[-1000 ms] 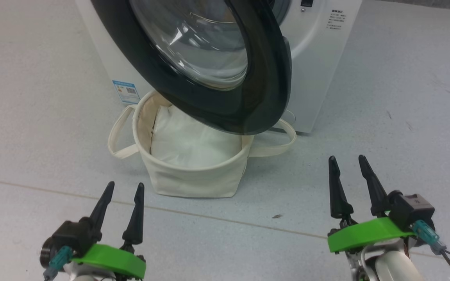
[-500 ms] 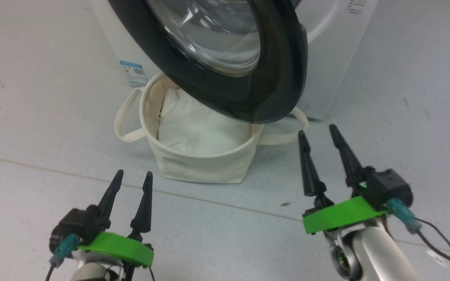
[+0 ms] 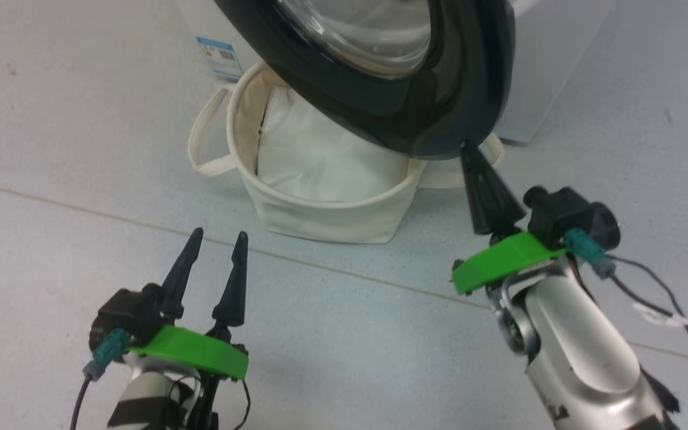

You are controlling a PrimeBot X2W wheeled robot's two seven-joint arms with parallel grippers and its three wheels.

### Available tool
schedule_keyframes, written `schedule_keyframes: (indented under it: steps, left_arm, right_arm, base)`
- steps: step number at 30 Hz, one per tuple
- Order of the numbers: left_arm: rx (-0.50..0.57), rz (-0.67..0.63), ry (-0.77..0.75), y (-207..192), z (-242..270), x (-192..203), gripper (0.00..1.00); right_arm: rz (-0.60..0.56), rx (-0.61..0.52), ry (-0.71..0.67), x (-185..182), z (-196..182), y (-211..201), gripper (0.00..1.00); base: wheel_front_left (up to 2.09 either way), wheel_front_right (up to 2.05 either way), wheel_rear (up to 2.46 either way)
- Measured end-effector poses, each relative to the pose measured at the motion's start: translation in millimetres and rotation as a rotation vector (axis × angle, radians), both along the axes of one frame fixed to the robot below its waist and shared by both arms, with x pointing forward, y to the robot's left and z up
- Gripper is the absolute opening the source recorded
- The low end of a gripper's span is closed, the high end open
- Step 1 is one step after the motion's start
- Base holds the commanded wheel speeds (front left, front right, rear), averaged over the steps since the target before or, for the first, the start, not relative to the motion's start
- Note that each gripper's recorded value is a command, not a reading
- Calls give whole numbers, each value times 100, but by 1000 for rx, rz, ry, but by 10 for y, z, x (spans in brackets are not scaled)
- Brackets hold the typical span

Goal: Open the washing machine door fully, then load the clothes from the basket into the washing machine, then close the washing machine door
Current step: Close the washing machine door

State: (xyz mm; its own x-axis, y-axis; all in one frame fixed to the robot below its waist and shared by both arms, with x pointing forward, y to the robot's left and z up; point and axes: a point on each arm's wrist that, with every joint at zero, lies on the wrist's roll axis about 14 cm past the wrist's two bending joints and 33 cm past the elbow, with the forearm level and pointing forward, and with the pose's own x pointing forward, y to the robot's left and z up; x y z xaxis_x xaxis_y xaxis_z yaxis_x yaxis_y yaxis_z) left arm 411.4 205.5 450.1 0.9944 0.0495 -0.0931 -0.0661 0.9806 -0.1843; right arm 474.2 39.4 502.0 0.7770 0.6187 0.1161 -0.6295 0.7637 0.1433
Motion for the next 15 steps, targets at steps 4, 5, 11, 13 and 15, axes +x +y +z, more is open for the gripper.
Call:
schedule_keyframes:
  steps: [4, 5, 11, 13, 15]
  left_arm:
    - [-2, -1, 9, -1, -41, 54, 100]
    - [0, -2, 10, 0, -43, 63, 100]
    - [-3, 12, 17, 30, -68, 76, 100]
    - [-4, 13, 20, 31, -76, 71, 100]
    - [-11, 16, 21, 34, -82, 69, 100]
  right_arm:
    - [-23, -18, 8, 201, -80, -29, 0]
    - [-25, -20, 4, 239, -77, -26, 0]
    - [-50, -18, 12, 396, -107, -58, 0]
    - [-58, -22, 11, 433, -113, -74, 0]
    - [-67, -20, 13, 466, -115, -93, 0]
  base:
    - [0, 0, 0]
    - [0, 0, 0]
    - [0, 0, 0]
    - [0, 0, 0]
    - [0, 0, 0]
